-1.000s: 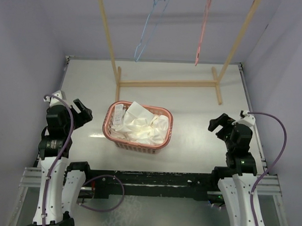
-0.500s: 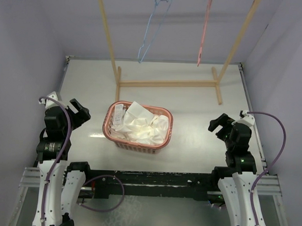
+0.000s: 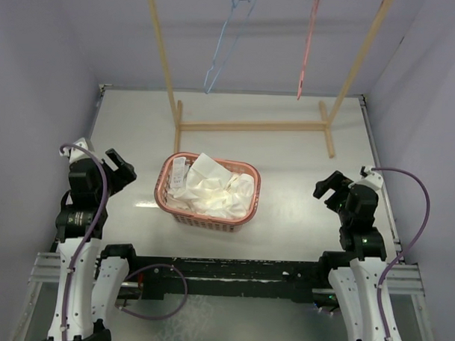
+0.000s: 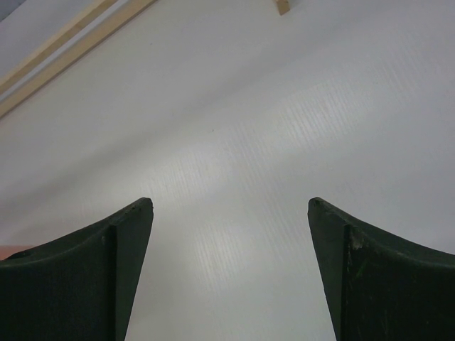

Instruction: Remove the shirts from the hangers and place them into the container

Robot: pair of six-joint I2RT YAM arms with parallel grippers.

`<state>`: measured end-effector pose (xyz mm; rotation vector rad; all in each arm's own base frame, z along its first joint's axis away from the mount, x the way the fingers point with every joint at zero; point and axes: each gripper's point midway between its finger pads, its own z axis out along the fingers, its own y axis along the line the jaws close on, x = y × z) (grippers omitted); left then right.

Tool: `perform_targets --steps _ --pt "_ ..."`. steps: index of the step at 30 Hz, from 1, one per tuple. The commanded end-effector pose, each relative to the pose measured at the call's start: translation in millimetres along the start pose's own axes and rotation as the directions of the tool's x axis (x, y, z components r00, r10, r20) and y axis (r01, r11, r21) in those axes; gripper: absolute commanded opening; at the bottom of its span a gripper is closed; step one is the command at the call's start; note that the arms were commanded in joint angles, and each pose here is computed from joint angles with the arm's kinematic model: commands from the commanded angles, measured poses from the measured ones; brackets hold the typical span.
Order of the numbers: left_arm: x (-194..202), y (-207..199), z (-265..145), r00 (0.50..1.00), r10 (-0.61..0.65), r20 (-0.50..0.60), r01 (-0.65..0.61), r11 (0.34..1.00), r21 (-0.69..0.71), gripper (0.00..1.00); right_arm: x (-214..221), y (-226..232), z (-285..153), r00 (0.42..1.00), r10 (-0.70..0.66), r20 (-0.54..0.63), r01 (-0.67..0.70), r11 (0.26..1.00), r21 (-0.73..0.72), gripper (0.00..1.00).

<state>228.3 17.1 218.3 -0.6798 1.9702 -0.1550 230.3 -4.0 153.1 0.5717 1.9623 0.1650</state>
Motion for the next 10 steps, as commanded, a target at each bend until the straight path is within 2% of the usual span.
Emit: perform_targets --steps 1,10 --pt "-19.1 -12.0 -7.7 0.999 0.005 0.054 -0.007 0.999 0.041 0.88 -4.5 2.1 2.8 1.0 0.016 0.02 -0.015 1.0 -0.004 0.91" --pt "-18.0 -14.5 -6.5 0.999 0.017 0.045 -0.019 0.998 0.055 0.88 -3.4 1.9 3.5 1.0 0.015 0.015 -0.015 1.0 -0.002 0.91"
